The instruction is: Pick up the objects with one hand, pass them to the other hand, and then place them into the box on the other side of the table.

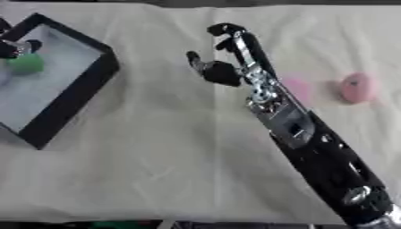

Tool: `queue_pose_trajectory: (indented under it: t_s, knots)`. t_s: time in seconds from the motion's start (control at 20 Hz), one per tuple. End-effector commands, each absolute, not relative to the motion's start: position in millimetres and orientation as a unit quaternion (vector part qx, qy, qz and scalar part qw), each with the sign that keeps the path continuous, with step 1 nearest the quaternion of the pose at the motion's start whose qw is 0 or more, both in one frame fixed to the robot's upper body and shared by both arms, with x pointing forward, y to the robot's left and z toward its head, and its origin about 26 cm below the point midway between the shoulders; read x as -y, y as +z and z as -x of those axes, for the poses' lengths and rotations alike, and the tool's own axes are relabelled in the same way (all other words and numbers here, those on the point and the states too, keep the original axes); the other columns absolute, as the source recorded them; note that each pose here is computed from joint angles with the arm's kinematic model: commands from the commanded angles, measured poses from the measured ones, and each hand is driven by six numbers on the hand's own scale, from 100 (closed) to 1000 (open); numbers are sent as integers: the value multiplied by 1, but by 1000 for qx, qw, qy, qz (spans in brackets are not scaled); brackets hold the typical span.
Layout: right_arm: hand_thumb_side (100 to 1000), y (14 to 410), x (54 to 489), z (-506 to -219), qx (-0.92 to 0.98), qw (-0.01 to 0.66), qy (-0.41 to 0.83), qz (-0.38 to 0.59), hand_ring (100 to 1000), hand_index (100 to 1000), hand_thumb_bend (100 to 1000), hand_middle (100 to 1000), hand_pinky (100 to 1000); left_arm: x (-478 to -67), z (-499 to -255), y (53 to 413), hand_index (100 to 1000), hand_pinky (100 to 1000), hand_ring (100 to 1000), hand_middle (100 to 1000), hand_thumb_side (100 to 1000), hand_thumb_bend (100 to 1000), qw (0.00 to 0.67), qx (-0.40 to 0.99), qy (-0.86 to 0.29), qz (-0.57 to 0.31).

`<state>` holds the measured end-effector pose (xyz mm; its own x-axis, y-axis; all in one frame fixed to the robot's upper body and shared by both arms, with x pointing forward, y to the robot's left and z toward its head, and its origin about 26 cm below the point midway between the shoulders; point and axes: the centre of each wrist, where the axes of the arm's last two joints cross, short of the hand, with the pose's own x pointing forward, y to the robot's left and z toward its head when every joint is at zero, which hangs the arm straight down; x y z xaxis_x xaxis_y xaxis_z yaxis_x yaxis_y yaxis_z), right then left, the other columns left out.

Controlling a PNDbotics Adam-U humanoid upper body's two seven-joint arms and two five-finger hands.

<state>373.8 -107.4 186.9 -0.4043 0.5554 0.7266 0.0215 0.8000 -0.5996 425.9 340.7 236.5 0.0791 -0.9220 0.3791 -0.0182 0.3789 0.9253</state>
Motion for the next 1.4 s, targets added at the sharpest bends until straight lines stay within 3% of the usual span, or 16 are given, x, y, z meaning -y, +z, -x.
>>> queue_pose_trajectory:
  t_s: [0.05,0.3,0.75,1.4]
  knots:
    - [272,207,112,-371,810,494,255,187,718,775,425,777,802,-351,-419,254,743,786,685,666,546,489,599,591,-340,-419]
    - [280,219,115,-369,805,489,275,191,722,779,439,775,803,-374,-404,252,795,810,727,729,601,444,628,617,-300,-367]
    - [305,258,117,-360,770,482,365,202,759,787,487,783,835,-396,-386,243,788,813,724,728,605,443,640,618,-264,-373]
    - [337,298,118,-340,716,465,473,216,818,826,532,823,880,-405,-378,237,782,814,723,723,605,441,640,618,-249,-382]
